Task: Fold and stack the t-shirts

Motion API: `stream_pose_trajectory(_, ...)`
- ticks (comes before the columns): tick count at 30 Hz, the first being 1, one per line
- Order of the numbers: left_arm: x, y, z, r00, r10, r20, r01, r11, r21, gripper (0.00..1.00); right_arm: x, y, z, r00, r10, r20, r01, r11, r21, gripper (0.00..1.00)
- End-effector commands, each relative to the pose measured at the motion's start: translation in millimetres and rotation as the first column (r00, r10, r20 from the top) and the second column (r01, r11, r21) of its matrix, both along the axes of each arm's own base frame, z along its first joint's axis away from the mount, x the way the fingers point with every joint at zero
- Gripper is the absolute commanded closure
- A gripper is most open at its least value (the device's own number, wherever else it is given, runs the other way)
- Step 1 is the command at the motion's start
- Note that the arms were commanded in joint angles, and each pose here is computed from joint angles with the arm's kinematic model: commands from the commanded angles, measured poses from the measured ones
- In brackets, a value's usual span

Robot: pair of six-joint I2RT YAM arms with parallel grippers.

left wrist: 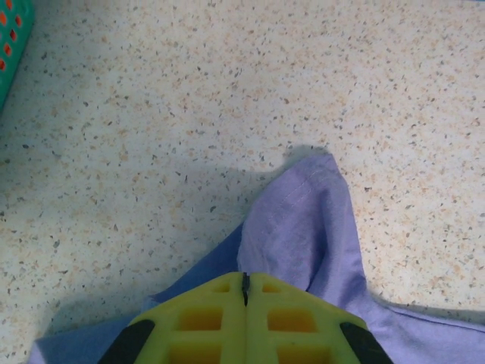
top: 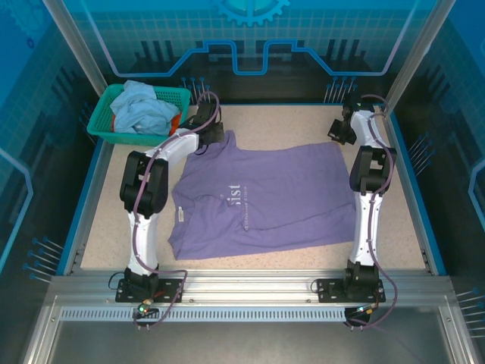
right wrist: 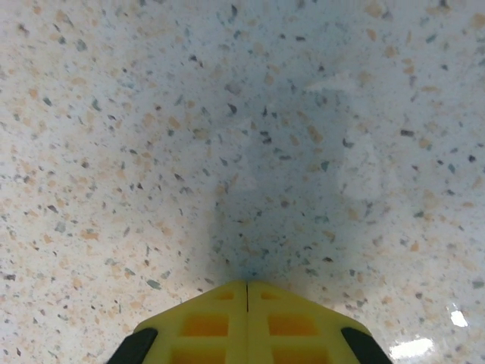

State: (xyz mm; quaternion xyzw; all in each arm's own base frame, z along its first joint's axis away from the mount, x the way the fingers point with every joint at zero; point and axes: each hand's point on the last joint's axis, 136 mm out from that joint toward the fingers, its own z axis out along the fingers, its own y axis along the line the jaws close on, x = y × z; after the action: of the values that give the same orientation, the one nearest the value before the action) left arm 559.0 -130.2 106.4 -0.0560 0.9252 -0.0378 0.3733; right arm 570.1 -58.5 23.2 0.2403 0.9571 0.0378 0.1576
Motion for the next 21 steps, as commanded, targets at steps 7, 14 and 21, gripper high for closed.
stream_pose_trajectory(7, -18.4, 3.3, 74.3, 0.978, -0.058, 0.199, 0.056, 0.998, 0.016, 1.0, -10.4, 30.0, 72.3, 0.969, 0.134, 0.207, -0.135, 0.991, -0.01, 1.0)
stream_pose_trajectory(14, -61.1, 4.9, 85.1, 0.971, -0.104, 0.214, 0.108, 0.994, -0.009, 1.0, -60.2, 31.5, 86.4, 0.967, 0.108, 0.23, -0.114, 0.993, 0.016, 1.0)
stream_pose_trajectory(21, -114.1, 14.2, 84.2, 0.985, -0.062, 0.162, 0.067, 0.997, -0.026, 1.0, -115.8, 23.6, 84.3, 0.979, 0.004, 0.205, -0.021, 0.996, 0.081, 1.0)
